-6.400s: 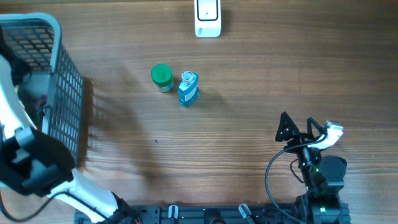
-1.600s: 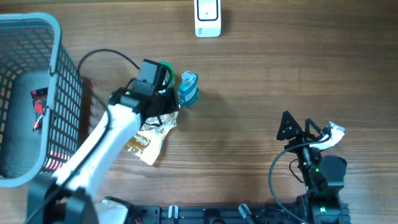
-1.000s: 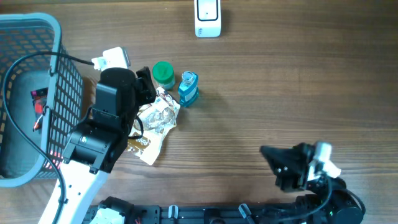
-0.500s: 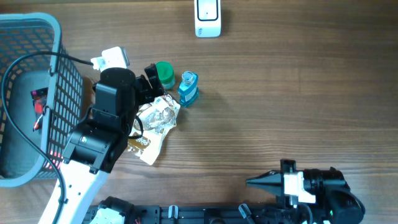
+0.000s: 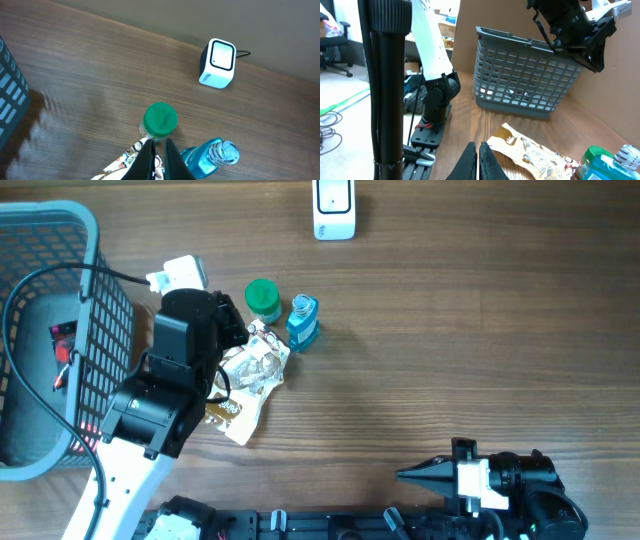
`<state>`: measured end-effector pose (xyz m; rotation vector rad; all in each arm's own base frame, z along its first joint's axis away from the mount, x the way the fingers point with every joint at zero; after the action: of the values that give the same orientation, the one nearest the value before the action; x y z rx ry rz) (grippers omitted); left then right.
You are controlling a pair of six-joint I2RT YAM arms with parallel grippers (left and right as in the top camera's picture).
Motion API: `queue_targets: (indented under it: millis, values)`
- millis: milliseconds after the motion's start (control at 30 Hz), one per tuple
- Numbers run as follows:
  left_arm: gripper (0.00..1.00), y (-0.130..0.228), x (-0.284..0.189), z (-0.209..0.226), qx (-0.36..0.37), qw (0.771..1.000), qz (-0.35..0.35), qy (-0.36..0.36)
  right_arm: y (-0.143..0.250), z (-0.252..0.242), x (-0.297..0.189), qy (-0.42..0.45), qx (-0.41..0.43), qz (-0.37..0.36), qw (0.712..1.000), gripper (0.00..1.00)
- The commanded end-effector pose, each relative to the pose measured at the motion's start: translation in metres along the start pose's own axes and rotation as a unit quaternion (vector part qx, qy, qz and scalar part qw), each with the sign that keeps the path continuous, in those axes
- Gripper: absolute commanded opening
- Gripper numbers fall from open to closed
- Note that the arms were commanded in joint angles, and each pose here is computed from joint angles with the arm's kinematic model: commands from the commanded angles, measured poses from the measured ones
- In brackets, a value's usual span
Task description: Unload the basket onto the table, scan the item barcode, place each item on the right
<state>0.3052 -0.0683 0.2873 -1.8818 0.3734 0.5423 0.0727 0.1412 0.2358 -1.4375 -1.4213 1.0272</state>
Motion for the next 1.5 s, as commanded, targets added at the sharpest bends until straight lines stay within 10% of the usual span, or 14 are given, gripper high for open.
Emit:
queue_targets:
  millis: [0, 200, 533, 1033, 1133, 1200, 1467]
  values:
    - [0.04, -0.006, -0.004, -0.001, -0.005, 1.0, -0.01, 0.001, -0.001, 0.002, 0.0, -0.013, 0.003, 0.009, 1.0, 0.04]
    - [0.04, 0.018, -0.009, -0.028, -0.063, 0.99, 0.077, 0.099, 0.004, -0.011, 0.0, 0.017, 0.073, -0.007, 0.997, 0.05]
    - [0.04, 0.066, -0.017, -0.005, -0.251, 0.948, 0.198, 0.005, 0.014, -0.016, 0.0, 0.023, 0.137, -0.008, 0.99, 0.05]
    - [0.04, 0.068, -0.018, -0.007, -0.252, 0.945, 0.208, 0.011, 0.02, -0.018, 0.0, 0.023, 0.173, -0.007, 0.985, 0.08]
    - [0.04, 0.07, -0.02, -0.011, -0.254, 0.942, 0.22, 0.024, 0.022, -0.019, 0.0, 0.028, 0.189, -0.008, 0.982, 0.34]
    - [0.04, 0.072, -0.024, -0.026, -0.259, 0.932, 0.245, 0.065, 0.026, -0.024, -0.001, 0.04, 0.213, -0.011, 0.976, 0.93]
    - [0.04, 0.069, -0.053, -0.081, -0.17, 0.893, 0.313, 0.275, 0.027, -0.025, -0.001, 0.044, 0.22, -0.012, 0.974, 1.0]
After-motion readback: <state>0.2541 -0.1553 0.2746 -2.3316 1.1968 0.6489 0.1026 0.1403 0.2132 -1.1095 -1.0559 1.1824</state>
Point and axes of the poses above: each gripper's point midway between its finger pads, its own x axis out along the fingers, its own z axis along the line the jaws close on, y = z × x, the point moved 3 cm from there along -x, back along the fingers, and after that the axes turned 4 degrees about -x, right-handed, at the moved point
